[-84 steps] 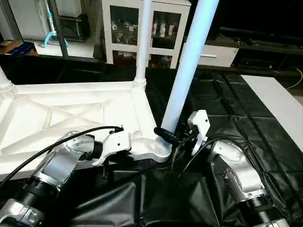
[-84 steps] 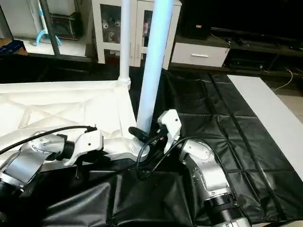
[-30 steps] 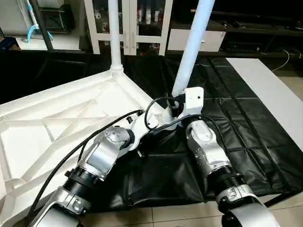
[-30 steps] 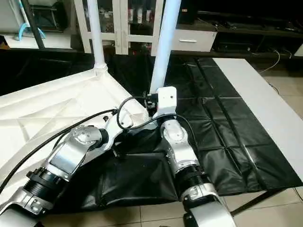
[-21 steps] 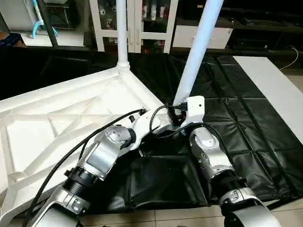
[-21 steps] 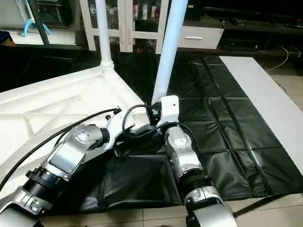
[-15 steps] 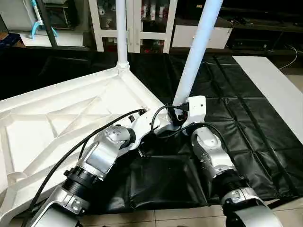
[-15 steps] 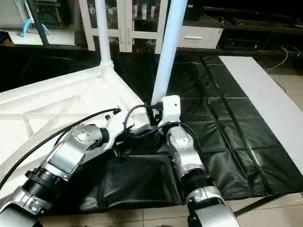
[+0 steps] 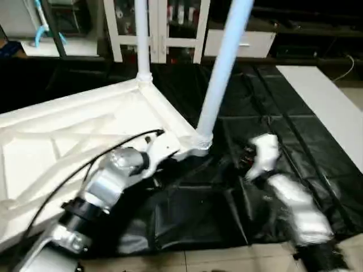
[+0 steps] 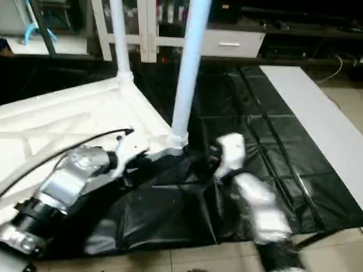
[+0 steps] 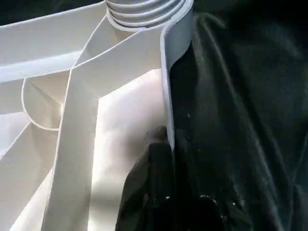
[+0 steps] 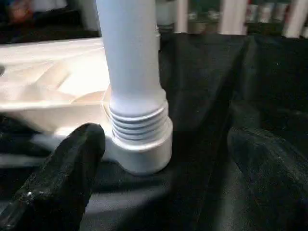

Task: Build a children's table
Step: Pick table leg, then rotate leg to tighten

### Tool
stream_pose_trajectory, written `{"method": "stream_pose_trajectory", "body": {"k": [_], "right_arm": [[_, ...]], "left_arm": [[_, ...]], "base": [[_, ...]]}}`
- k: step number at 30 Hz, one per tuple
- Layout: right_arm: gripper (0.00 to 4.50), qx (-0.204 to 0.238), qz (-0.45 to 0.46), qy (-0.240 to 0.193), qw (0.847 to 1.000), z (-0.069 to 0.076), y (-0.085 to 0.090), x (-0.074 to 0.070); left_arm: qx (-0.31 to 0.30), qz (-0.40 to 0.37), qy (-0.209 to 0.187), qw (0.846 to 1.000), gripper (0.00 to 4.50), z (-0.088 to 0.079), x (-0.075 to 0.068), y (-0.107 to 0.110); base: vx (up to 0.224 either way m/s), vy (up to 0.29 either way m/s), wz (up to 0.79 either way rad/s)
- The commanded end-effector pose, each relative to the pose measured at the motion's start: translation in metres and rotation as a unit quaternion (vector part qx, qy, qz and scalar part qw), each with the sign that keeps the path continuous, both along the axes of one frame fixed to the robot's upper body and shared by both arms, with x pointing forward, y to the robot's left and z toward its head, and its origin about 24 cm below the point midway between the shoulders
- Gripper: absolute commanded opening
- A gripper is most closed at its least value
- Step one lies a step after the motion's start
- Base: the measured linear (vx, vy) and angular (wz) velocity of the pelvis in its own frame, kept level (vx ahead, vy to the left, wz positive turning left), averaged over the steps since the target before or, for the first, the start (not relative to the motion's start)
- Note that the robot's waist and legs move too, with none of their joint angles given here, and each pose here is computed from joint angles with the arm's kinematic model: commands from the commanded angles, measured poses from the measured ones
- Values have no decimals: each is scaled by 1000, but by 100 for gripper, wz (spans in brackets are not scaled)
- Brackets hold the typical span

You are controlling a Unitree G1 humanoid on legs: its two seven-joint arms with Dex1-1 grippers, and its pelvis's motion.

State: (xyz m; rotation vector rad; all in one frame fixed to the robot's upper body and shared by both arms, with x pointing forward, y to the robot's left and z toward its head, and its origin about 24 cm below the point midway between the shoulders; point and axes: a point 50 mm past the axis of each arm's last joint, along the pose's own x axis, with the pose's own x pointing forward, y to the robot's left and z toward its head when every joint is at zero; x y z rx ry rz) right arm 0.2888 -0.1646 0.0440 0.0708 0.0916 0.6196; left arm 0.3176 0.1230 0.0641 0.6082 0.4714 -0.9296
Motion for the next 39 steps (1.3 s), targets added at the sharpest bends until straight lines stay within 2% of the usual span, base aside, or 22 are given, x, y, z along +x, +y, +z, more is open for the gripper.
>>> {"method": "stream_pose_trajectory", "body": {"k": [1, 3, 6, 10, 14, 20, 21, 26, 29, 39], "right_arm": [[444, 1, 33, -10, 999, 8, 1, -2], [444, -10, 58, -15, 998, 11, -2, -4], [444, -42, 127, -17, 991, 22, -9, -6], [444, -59, 168, -13, 984, 26, -9, -8], [444, -89, 226, 1, 970, 29, -10, -9], [444, -97, 289, 18, 952, 34, -11, -12], [444, -103, 304, 19, 947, 37, -12, -11], [444, -104, 328, 20, 939, 41, -10, -7], [444, -114, 356, 32, 927, 40, -10, -5], [358, -131, 380, 39, 915, 36, 0, 5]], "left_arm": [[22, -9, 12, 1000, 0, -5, -1, 6], [26, -27, 12, 999, 0, -5, -2, 8], [11, -95, 42, 995, 0, -5, -11, 9], [7, -138, 60, 989, 0, -6, -18, 10], [10, -204, 82, 975, 0, -7, -30, 10], [3, -231, 91, 969, 0, -8, -34, 9], [7, -236, 93, 967, 0, -8, -34, 10], [10, -239, 92, 967, 0, -8, -33, 12], [13, -241, 91, 966, 0, -8, -32, 13], [16, -247, 92, 965, 0, -9, -32, 12]], "base": [[0, 0, 0], [0, 0, 0], [0, 0, 0], [0, 0, 0], [0, 0, 0], [0, 0, 0], [0, 0, 0], [0, 0, 0], [0, 0, 0], [0, 0, 0]]}}
